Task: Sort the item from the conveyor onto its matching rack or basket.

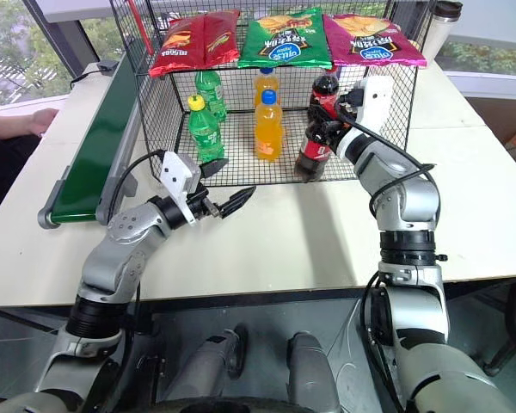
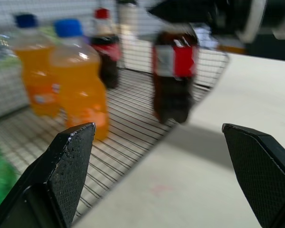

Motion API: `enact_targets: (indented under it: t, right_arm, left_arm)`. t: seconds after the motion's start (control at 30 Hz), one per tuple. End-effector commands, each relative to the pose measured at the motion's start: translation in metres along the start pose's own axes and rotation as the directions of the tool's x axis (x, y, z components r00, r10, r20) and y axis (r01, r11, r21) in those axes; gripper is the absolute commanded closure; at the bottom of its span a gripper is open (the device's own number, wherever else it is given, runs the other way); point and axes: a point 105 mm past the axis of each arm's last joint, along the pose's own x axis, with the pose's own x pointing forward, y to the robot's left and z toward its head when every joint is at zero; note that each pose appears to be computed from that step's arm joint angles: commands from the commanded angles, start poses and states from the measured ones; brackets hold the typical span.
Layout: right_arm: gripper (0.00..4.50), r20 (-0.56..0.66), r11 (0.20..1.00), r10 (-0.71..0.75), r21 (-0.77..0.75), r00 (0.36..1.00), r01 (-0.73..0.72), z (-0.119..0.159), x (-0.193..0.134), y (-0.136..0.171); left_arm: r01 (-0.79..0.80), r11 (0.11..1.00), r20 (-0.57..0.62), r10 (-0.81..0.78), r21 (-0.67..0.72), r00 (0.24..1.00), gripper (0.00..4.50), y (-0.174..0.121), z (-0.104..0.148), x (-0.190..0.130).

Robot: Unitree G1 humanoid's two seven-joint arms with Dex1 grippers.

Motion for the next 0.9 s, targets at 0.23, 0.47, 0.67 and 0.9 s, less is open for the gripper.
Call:
enact_targets:
  t: [0.23, 0.47, 0.67, 0.9]
  right_arm:
    - [3.32, 0.171, 0.990, -0.060, -0.113, 0.983, 0.080, 0.041, 0.020, -0.023]
    - [3.32, 0.188, 0.984, -0.096, -0.128, 0.978, 0.121, 0.040, 0.028, -0.036]
    - [3.32, 0.194, 0.981, -0.085, -0.154, 0.977, 0.116, 0.039, 0.035, -0.034]
    - [3.32, 0.188, 0.974, -0.061, -0.203, 0.980, 0.099, 0.037, 0.038, -0.030]
  left_arm:
    - [-0.088, 0.996, 0.018, 0.088, 0.008, 0.996, 0.05, 0.001, 0.000, 0.000]
    - [-0.079, 0.997, -0.015, 0.079, -0.017, 0.997, 0.05, -0.006, -0.009, -0.003]
    - [-0.069, 0.998, -0.040, 0.069, 0.000, 0.997, 0.05, -0.007, -0.012, -0.004]
    - [-0.067, 0.998, -0.050, 0.067, 0.002, 0.996, 0.05, -0.006, -0.014, -0.007]
